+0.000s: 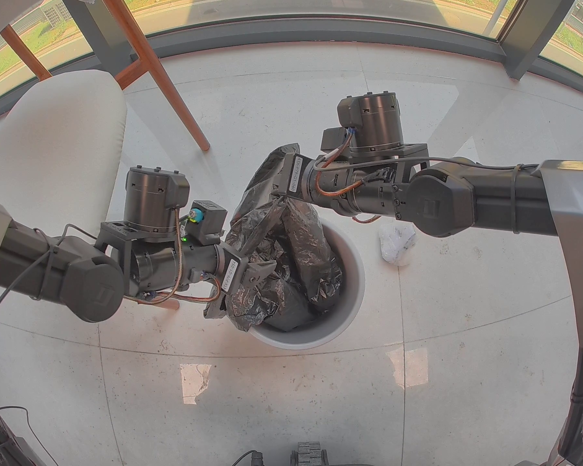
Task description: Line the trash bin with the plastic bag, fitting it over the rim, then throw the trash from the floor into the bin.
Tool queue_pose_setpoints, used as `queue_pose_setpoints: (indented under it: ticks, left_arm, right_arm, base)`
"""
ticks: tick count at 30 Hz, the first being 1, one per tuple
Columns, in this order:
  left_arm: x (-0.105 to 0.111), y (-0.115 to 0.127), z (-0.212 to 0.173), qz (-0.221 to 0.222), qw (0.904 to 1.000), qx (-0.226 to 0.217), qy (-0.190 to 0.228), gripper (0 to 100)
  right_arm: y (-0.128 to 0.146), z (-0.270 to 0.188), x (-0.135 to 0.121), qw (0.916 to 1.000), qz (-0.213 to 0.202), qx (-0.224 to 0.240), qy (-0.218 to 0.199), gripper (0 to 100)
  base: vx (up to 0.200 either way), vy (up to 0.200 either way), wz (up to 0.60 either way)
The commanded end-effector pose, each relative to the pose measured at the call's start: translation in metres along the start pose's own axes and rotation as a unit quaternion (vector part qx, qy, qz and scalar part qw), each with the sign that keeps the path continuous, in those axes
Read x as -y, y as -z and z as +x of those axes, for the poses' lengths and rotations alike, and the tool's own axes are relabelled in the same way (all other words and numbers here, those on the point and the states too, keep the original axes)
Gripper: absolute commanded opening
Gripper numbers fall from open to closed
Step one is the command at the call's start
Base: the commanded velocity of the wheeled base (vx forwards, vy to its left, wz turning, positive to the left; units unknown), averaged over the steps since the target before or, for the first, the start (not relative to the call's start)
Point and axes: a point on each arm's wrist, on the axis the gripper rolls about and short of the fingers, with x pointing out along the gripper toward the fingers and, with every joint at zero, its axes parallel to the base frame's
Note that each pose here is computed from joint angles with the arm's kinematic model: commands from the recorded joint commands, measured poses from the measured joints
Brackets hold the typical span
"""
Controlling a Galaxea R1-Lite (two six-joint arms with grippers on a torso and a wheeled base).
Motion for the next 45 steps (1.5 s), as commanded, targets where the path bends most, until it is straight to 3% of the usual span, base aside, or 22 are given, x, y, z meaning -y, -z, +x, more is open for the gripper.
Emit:
queue_pose_setpoints:
  ticks: [1,3,4,20,27,35,39,45]
  left_arm:
    - [-0.001,0.007,0.019,-0.001,0.9998,-0.017,-0.01,100]
    - [-0.003,0.006,0.026,-0.001,0.9998,-0.016,-0.013,100]
    - [-0.003,0.006,0.028,-0.001,0.9998,-0.017,-0.014,0]
    - [-0.004,0.003,0.038,-0.005,0.9998,-0.013,-0.016,0]
    - [0.04,-0.014,0.027,-0.02,0.9995,0.005,0.024,0]
    - [0.066,-0.012,0.024,-0.026,0.9984,0.0,0.051,0]
    - [0.072,-0.011,0.024,-0.022,0.9982,-0.002,0.056,0]
    - [0.1,-0.008,0.023,-0.021,0.997,-0.013,0.073,0]
  right_arm:
    - [-0.003,-0.003,-0.002,1.0,0.0,0.005,-0.003,0]
    - [-0.004,-0.004,-0.003,1.0,0.0,0.006,-0.004,0]
    - [-0.004,-0.004,-0.003,1.0,0.0,0.006,-0.004,0]
    - [-0.013,-0.016,-0.001,0.9999,0.002,0.011,0.002,0]
    - [-0.013,-0.028,0.029,0.9992,0.008,0.0,0.04,0]
    - [-0.011,-0.04,0.06,0.9971,-0.002,-0.016,0.075,0]
    - [-0.013,-0.042,0.064,0.9968,-0.002,-0.013,0.079,0]
    - [-0.014,-0.049,0.07,0.9961,-0.002,-0.015,0.087,0]
  base:
    - [0.0,0.0,0.0]
    - [0.0,0.0,0.0]
    - [0.0,0.0,0.0]
    - [0.0,0.0,0.0]
    - [0.0,0.0,0.0]
    - [0.0,0.0,0.0]
    - [0.0,0.0,0.0]
    - [0.0,0.0,0.0]
